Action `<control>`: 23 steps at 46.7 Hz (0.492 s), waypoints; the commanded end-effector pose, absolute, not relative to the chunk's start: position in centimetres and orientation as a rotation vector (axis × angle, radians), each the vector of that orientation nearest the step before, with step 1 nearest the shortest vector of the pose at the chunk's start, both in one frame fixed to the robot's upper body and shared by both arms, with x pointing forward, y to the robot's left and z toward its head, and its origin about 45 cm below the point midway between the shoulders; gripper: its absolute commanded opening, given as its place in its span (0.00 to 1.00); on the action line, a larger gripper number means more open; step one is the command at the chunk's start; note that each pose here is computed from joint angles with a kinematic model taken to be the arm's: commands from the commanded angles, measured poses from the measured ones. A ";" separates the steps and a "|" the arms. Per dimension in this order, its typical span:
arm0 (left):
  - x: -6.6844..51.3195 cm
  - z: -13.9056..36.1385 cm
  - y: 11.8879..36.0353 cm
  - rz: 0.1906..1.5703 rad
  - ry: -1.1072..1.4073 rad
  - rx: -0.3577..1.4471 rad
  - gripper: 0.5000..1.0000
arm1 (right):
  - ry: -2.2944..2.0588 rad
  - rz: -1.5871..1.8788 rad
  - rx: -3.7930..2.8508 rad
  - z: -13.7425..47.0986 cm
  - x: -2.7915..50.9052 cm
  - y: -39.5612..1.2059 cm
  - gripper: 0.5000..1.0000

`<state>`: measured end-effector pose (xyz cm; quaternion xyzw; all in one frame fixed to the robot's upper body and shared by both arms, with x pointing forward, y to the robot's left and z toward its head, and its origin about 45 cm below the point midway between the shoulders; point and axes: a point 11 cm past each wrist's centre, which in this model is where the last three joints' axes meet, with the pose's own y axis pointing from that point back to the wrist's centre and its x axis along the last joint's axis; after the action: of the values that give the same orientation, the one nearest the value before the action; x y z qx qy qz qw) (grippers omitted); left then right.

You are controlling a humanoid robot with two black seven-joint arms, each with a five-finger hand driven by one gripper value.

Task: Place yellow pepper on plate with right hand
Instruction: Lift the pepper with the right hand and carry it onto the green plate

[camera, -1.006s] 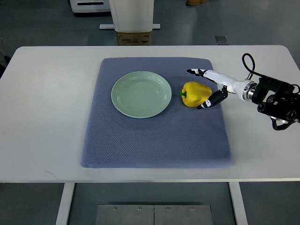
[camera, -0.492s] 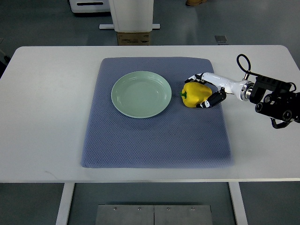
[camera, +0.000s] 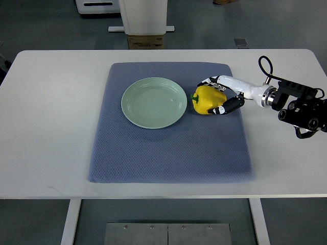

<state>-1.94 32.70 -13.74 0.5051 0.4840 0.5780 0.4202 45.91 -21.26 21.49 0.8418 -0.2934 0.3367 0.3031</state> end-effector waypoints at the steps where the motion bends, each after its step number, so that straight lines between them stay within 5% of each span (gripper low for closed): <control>1: -1.9 -13.7 32.7 1.449 1.212 1.266 1.00 | -0.779 0.902 2.233 21.8 46.1 -21.1 0.00; 14: -1.9 -13.7 32.7 1.449 1.212 1.266 1.00 | -0.807 0.966 2.247 24.7 47.3 -19.9 0.00; 23: -1.9 -13.7 32.7 1.448 1.213 1.265 1.00 | -0.722 1.015 2.331 25.3 46.8 -14.3 0.00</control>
<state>-1.92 32.72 -13.73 0.5050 0.4836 0.5783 0.4203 47.11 -16.19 25.40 0.8485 -0.2783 0.3698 0.2565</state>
